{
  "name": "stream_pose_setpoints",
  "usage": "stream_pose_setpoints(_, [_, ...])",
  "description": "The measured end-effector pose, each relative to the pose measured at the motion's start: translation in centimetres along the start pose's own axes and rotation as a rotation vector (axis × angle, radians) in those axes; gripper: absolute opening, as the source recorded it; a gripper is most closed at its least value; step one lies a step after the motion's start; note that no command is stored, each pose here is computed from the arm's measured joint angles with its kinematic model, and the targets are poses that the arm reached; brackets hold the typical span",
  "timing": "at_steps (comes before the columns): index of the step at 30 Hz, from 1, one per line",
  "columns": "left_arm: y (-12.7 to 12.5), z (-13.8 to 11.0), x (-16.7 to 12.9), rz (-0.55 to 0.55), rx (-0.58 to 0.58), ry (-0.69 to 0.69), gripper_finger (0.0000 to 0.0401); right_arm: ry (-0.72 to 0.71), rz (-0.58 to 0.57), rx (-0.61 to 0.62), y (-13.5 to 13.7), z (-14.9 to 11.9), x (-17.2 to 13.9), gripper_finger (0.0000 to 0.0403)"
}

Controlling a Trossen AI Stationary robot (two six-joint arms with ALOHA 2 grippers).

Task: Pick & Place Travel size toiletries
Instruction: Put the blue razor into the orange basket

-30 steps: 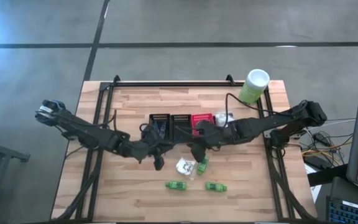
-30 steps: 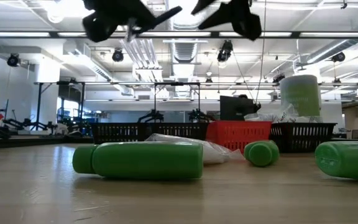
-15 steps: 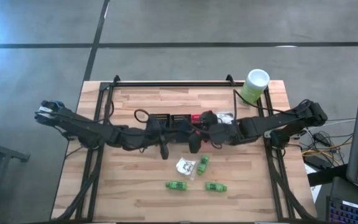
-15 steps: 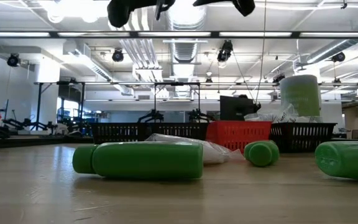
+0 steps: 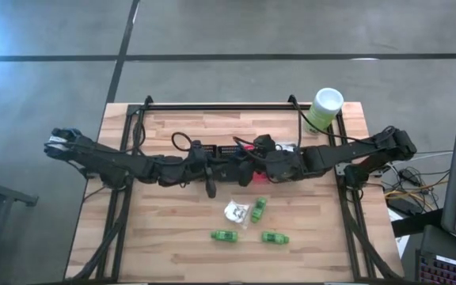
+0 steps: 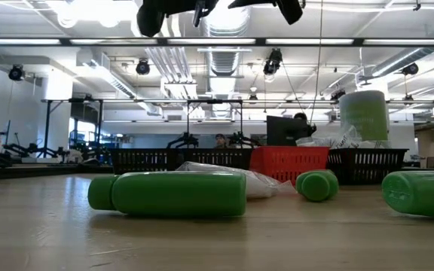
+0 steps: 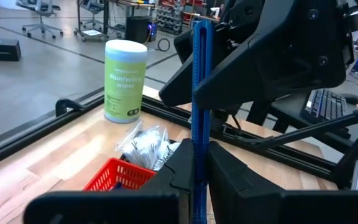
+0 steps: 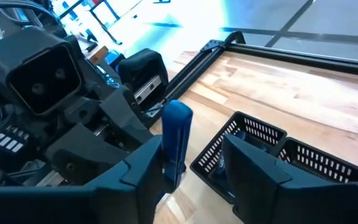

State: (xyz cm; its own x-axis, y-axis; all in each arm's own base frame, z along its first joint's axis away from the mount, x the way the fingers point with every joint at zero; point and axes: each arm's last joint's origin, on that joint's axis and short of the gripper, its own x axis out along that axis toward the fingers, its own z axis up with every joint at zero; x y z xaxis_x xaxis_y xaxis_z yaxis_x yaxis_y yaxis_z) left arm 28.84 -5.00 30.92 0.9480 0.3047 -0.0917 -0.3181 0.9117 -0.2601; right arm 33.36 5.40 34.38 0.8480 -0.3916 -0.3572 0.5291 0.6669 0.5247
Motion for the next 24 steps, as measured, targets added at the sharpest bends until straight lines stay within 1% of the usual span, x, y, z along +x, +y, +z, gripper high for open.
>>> stream_pose_setpoints(5, [0.5,0.1,0.3,0.012,0.002,-0.002,0.0026,-0.003,-0.005,0.006,-0.1,0.1,0.1,0.0126])
stream_pose_setpoints(11, [0.8,0.3,0.5,-0.007,-0.001,0.003,0.0026,-0.013,-0.002,0.008,-0.2,0.2,0.2,0.0094])
stream_pose_setpoints(18, [1.0,0.3,0.6,-0.003,0.000,0.005,0.0026,-0.010,-0.002,0.012,-0.4,0.5,0.5,0.0049])
stream_pose_setpoints(21, [1.1,0.3,0.7,0.001,0.000,0.004,0.0026,-0.010,-0.003,-0.002,-0.5,0.7,0.6,0.0036])
stream_pose_setpoints(24, [1.2,0.3,0.7,0.004,0.001,0.004,0.0033,-0.009,-0.004,-0.019,-0.6,0.8,0.7,0.0034])
